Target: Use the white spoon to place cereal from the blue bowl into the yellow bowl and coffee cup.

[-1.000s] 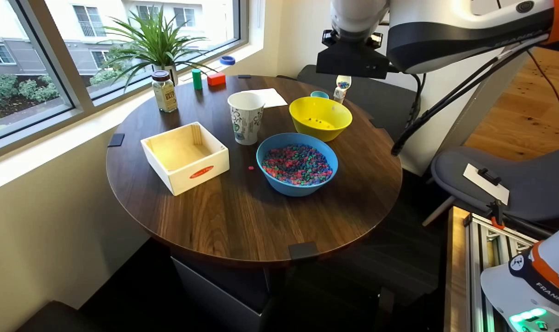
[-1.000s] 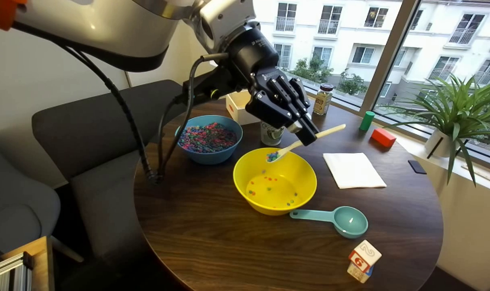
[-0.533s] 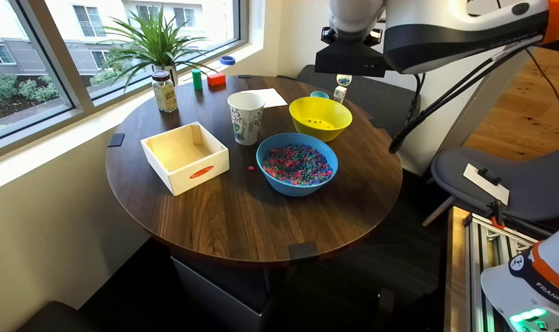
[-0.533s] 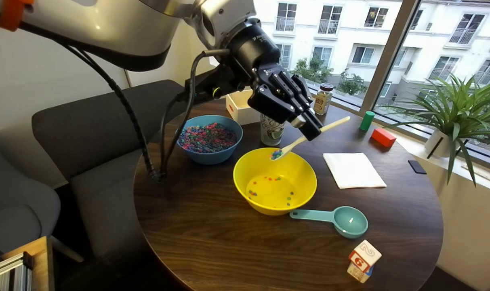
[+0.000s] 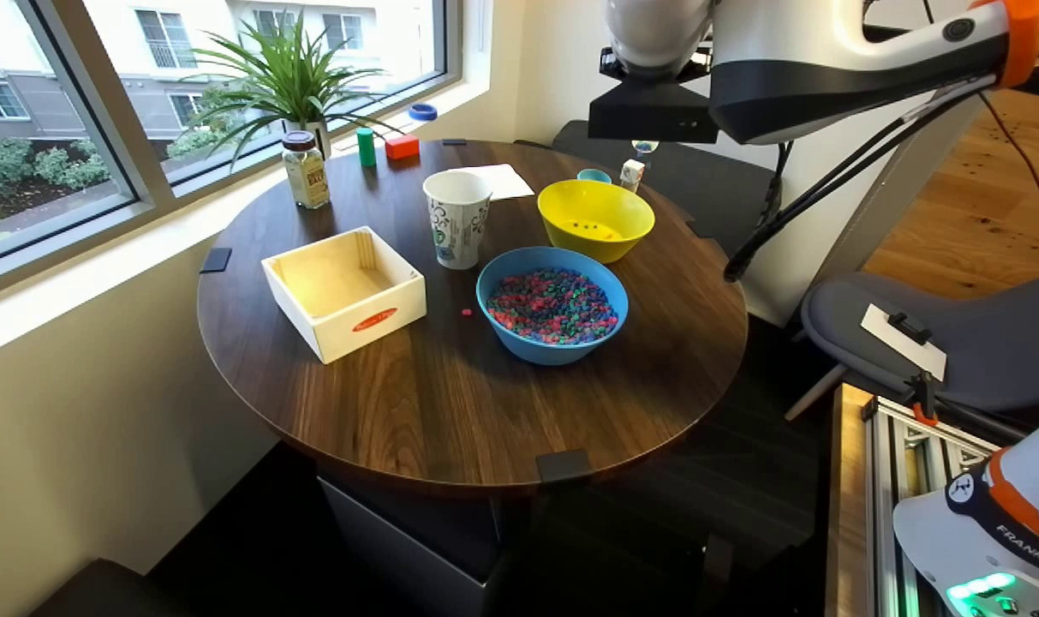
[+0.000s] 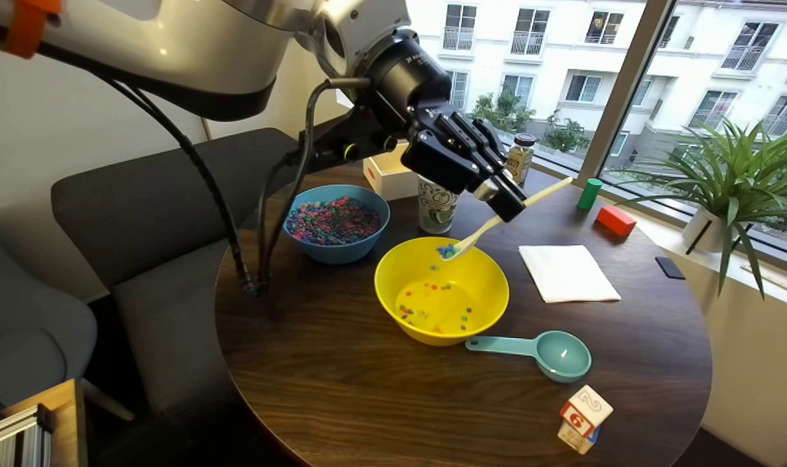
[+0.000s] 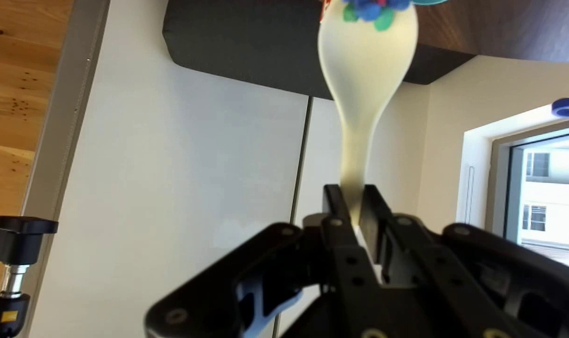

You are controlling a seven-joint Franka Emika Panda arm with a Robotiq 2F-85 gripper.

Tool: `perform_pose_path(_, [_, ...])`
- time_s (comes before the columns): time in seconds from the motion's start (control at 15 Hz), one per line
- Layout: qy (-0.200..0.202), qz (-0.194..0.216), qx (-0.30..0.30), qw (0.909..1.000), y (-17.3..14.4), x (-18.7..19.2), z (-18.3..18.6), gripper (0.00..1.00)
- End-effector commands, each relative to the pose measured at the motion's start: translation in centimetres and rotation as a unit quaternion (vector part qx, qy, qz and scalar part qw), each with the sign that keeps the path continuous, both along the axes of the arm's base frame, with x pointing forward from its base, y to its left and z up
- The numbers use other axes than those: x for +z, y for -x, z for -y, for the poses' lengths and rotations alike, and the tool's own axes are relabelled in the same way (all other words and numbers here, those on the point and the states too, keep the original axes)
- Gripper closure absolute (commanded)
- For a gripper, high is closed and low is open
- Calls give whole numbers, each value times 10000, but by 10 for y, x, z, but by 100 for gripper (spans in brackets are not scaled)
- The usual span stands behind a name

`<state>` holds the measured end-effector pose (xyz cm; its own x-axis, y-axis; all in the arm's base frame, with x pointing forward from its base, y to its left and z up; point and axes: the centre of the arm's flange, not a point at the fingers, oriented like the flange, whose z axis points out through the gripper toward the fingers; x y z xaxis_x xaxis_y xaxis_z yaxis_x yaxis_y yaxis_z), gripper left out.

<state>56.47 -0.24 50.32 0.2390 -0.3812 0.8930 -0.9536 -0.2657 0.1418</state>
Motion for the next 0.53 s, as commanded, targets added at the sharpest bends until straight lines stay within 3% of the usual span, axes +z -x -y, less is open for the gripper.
perform_pose_path(0.0, [18,21,-77,10000,-3,-5,-3,97])
perform_pose_path(0.47, [-495,207,-216,9983,-3,-2,1,97])
